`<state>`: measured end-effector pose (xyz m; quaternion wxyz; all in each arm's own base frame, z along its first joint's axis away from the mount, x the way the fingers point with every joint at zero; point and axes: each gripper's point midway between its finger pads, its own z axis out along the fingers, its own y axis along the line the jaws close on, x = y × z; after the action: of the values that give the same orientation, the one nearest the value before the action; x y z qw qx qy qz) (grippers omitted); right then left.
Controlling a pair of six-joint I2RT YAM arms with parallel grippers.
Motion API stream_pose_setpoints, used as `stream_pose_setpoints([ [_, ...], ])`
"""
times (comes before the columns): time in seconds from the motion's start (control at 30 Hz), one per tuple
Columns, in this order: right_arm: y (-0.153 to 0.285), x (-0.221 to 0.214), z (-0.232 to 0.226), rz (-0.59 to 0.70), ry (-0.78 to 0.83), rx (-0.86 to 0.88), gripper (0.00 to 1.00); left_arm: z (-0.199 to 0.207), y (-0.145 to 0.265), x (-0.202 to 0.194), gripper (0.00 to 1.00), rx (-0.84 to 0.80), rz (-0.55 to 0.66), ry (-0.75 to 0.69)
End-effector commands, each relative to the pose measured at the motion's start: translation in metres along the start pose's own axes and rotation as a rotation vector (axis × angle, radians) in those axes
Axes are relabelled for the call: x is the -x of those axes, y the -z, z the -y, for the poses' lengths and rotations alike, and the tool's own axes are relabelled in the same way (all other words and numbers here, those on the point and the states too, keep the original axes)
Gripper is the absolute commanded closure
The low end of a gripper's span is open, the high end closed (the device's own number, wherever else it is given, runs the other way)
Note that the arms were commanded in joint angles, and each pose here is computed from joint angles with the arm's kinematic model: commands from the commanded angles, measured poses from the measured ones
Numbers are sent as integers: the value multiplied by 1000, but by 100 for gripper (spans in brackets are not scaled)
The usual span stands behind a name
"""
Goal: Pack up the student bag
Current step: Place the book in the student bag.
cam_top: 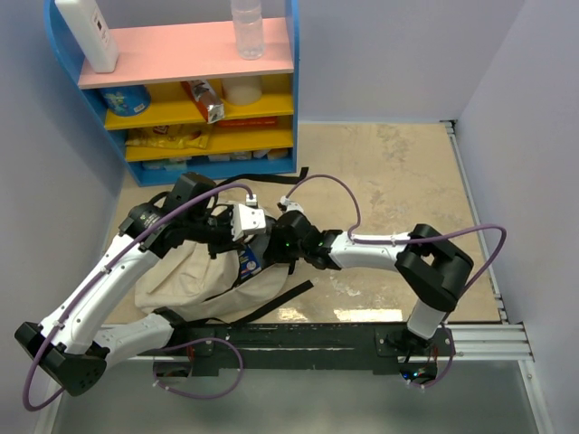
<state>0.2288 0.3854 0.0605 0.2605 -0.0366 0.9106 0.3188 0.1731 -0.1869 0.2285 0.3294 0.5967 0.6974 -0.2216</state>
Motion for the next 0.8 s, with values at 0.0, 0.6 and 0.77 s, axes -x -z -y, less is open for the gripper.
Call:
stream_pose_setpoints([
  [0.0, -1, 37, -16, 100, 64, 7, 94, -2, 6, 31, 100, -2, 113, -68],
  [0.6, 5, -23, -127, -78, -63, 396, 100, -6, 6, 43, 100, -11, 139, -76],
  [0.77, 7, -16, -106, -59, -43, 308, 100, -4, 7, 41, 100, -10, 136, -75],
])
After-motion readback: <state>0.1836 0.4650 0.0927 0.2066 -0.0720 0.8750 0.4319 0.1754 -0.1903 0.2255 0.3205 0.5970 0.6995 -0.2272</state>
